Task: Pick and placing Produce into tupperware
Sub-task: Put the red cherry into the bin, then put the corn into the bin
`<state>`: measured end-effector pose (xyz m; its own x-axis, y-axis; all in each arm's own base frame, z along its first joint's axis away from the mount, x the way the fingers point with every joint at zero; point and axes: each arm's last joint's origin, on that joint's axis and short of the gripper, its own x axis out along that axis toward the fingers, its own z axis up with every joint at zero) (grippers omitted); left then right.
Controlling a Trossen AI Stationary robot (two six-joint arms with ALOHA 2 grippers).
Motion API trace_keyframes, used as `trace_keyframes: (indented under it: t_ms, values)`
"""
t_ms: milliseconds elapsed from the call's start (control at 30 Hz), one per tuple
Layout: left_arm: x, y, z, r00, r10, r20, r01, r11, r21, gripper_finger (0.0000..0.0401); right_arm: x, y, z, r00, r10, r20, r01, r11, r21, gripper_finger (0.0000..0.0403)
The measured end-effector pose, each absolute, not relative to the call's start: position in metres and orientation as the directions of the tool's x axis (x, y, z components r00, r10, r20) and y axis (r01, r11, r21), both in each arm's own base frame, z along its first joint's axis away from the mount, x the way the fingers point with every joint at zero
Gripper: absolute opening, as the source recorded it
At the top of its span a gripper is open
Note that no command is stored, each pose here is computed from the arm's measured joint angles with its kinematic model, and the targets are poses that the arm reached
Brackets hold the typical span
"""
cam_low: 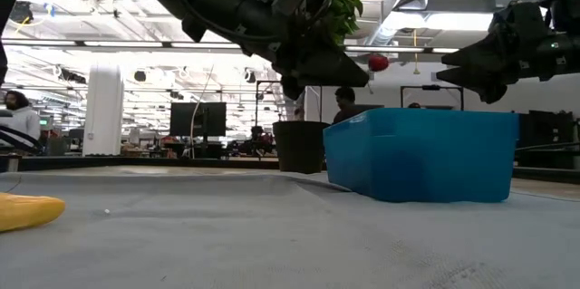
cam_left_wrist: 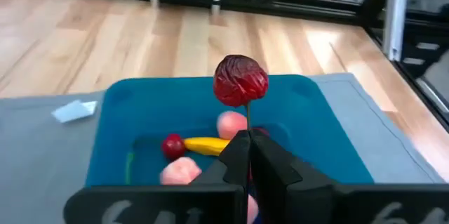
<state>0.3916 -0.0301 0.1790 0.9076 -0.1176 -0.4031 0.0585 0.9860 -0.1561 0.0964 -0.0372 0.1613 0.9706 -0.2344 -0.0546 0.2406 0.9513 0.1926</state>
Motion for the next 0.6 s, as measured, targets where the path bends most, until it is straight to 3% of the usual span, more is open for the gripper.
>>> trace_keyframes:
  t_ms: [133, 333, 600]
  values:
    - [0.39, -0.03, 0.177, 0.894, -0.131, -0.428, 0.05, 0.979, -0.196, 0.0014, 0.096, -0.037, 0.161, 0.971, -0.234, -0.055, 0.241, 0.951, 0.193, 0.0249]
    - [0.389, -0.029, 0.173, 0.881, -0.094, -0.464, -0.01, 0.976, -0.217, 0.0074, 0.096, -0.037, 0.161, 0.971, -0.234, -0.055, 0.241, 0.951, 0.193, 0.0249]
    - [0.384, -0.057, 0.197, 0.914, -0.181, -0.364, 0.162, 0.983, -0.083, 0.0118, 0.096, -0.037, 0.161, 0.971, -0.235, -0.055, 0.241, 0.951, 0.193, 0.0249]
